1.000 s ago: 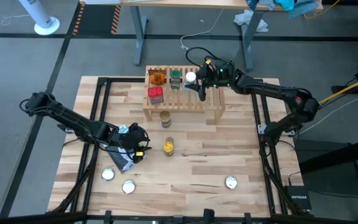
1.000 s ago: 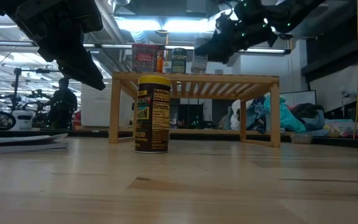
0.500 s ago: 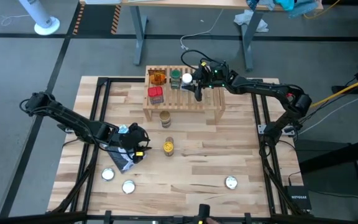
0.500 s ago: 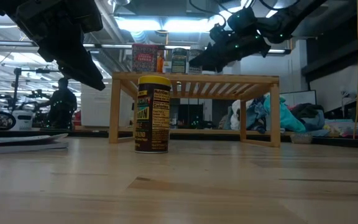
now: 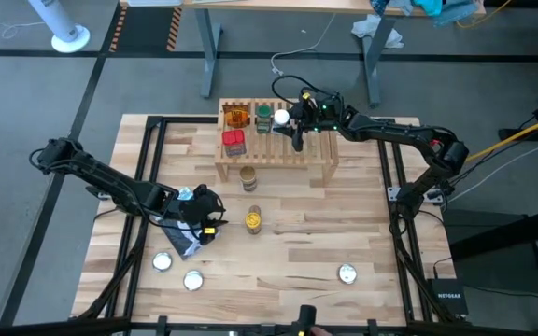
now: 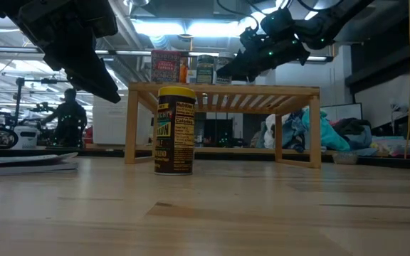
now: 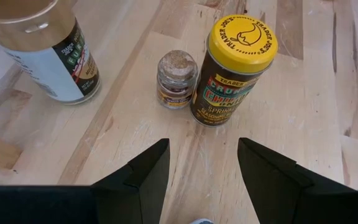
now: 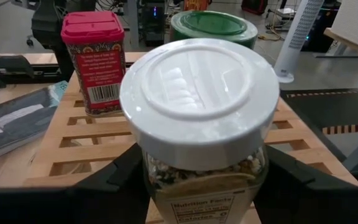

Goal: Shelf spices
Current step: Put the white seasoning bottle on the shelf

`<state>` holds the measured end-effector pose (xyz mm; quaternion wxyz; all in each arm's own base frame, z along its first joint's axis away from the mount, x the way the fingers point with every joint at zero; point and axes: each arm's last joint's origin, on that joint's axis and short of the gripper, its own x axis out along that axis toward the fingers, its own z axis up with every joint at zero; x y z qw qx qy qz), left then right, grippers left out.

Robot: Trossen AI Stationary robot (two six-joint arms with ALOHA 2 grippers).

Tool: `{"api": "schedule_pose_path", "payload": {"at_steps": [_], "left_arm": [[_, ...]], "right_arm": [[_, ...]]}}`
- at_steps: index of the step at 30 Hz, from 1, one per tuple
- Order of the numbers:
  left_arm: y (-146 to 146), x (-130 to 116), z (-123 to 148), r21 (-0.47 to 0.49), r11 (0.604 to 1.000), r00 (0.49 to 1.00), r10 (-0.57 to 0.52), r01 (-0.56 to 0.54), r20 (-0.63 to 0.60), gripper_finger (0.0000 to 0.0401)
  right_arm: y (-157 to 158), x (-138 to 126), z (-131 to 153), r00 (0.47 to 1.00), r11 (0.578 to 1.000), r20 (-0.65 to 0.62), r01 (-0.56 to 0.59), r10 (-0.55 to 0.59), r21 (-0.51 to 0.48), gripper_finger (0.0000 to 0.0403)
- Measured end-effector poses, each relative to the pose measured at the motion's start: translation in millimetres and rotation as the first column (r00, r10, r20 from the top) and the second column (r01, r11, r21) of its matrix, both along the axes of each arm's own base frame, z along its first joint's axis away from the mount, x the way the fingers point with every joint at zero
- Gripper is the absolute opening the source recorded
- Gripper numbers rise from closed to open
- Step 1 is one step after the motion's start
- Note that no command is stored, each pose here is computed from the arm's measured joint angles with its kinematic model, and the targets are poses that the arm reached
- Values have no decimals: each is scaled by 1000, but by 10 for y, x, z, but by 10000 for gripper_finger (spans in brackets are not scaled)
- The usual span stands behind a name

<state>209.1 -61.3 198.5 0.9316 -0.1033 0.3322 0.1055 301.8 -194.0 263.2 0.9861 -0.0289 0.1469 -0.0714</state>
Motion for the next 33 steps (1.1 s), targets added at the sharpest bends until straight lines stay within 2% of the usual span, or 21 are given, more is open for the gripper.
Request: {"api": "schedule_pose_path", "payload": {"at_steps": [11,23,27,33], "left_arm": [[1,0,1,0,1000,1000,0,0,0,182],[0,0,0,0,1000,1000,0,0,0,182],[1,0,1,0,1000,1000,0,0,0,182],[0,0,0,0,1000,1000,0,0,0,182]], "right_arm": [[5,7,13,1000,1000,13,-10,10,-7,224],[0,6,20,1000,1000,15,8,-8,-11,336],[0,6,19,1000,1000,15,8,-8,-11,353],[-25,-1,46,999,999,39,15,-14,-30,358]]}}
